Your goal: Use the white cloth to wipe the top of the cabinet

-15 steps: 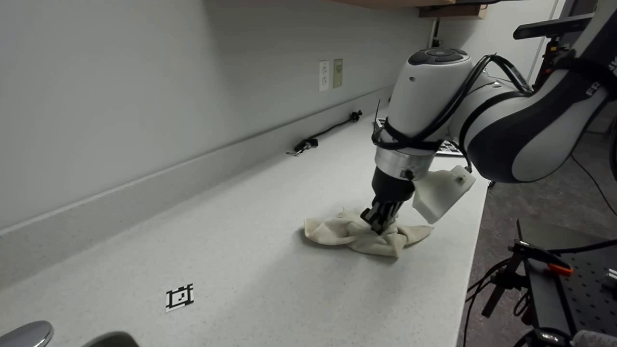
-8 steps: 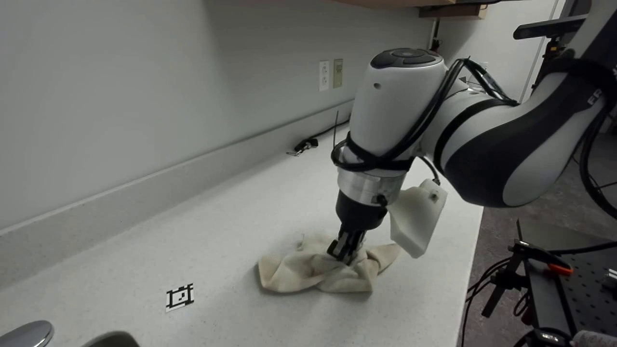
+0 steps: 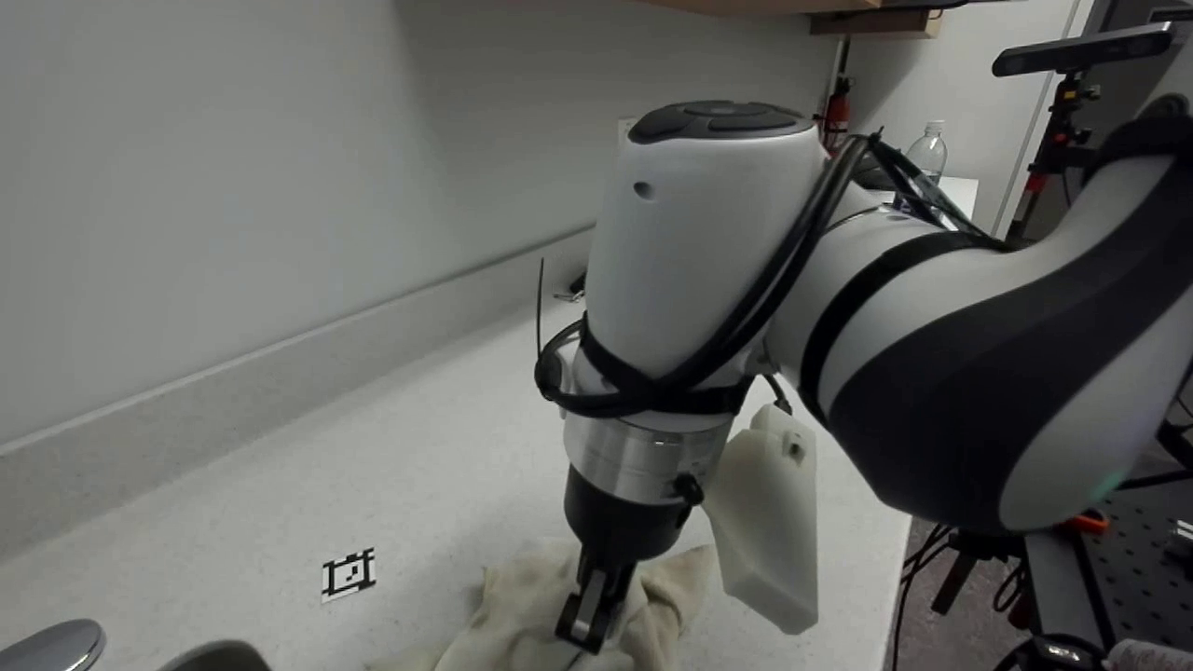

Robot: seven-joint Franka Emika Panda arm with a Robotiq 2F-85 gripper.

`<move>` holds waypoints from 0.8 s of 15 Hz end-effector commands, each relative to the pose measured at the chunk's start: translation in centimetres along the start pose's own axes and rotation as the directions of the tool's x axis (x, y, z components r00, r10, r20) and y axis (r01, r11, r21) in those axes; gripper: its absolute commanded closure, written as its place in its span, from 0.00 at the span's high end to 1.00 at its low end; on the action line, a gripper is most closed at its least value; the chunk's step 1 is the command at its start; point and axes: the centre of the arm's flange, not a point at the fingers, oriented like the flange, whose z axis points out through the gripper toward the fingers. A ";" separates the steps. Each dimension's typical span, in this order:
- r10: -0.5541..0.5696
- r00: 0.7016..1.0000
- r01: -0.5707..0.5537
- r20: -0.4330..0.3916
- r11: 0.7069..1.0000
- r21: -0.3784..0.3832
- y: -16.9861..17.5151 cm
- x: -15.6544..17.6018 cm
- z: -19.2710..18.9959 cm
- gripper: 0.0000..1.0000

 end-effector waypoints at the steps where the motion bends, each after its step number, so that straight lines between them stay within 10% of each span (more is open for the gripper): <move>1: -0.024 0.999 0.023 0.027 1.000 0.011 0.2 1.3 1.3 0.00; 12: 0.250 0.966 -0.241 0.069 0.963 -0.116 12.8 -4.5 2.0 0.00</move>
